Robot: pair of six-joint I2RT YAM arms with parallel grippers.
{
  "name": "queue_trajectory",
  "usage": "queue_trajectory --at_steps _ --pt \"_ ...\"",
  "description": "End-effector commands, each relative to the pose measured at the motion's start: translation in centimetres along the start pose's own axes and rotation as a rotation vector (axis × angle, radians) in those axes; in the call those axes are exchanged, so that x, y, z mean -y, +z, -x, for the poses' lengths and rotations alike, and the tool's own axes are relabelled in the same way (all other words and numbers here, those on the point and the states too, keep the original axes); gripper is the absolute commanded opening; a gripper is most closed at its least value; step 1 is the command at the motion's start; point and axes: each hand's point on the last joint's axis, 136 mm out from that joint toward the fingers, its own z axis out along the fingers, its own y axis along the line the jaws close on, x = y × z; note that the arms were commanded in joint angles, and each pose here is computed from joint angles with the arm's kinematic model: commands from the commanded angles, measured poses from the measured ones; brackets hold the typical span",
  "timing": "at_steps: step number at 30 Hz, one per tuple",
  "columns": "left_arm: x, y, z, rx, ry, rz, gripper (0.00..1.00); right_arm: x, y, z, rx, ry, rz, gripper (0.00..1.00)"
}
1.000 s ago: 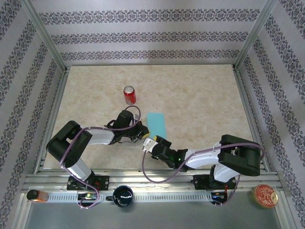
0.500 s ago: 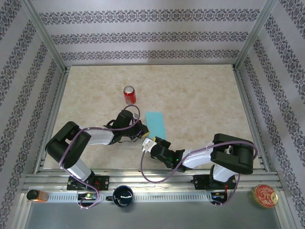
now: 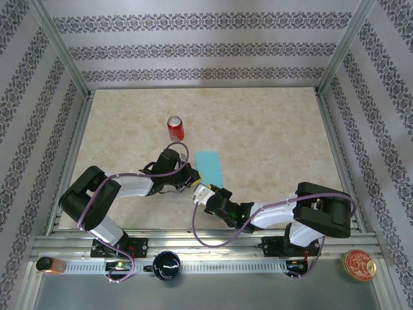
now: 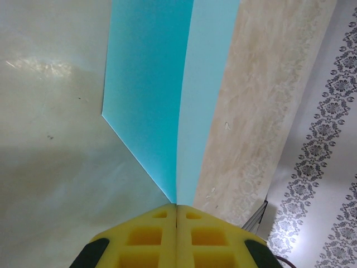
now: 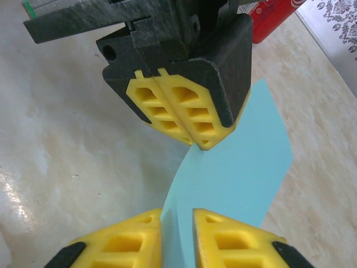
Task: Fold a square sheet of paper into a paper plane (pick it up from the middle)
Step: Third fold the triangle at the center of the table.
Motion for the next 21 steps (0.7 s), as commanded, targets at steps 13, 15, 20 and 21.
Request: queue_trajectory --at_steps 13,15,20,21 --pt "1.14 -0.55 0.11 0.022 0.009 -0.027 0.00 0.89 -0.34 0.45 0.025 0.155 0.042 0.02" --pt "1.25 -0.54 0.06 0.018 0.009 -0.031 0.00 0.61 -0.32 0.51 0.025 0.159 0.063 0.02" --pt "1.40 -0.53 -0.01 0.011 0.010 -0.035 0.00 0.27 -0.23 0.43 0.019 0.165 0.081 0.06" --pt "1.32 -0.49 -0.06 0.010 0.010 -0.033 0.00 0.30 -0.20 0.35 0.017 0.166 0.077 0.07"
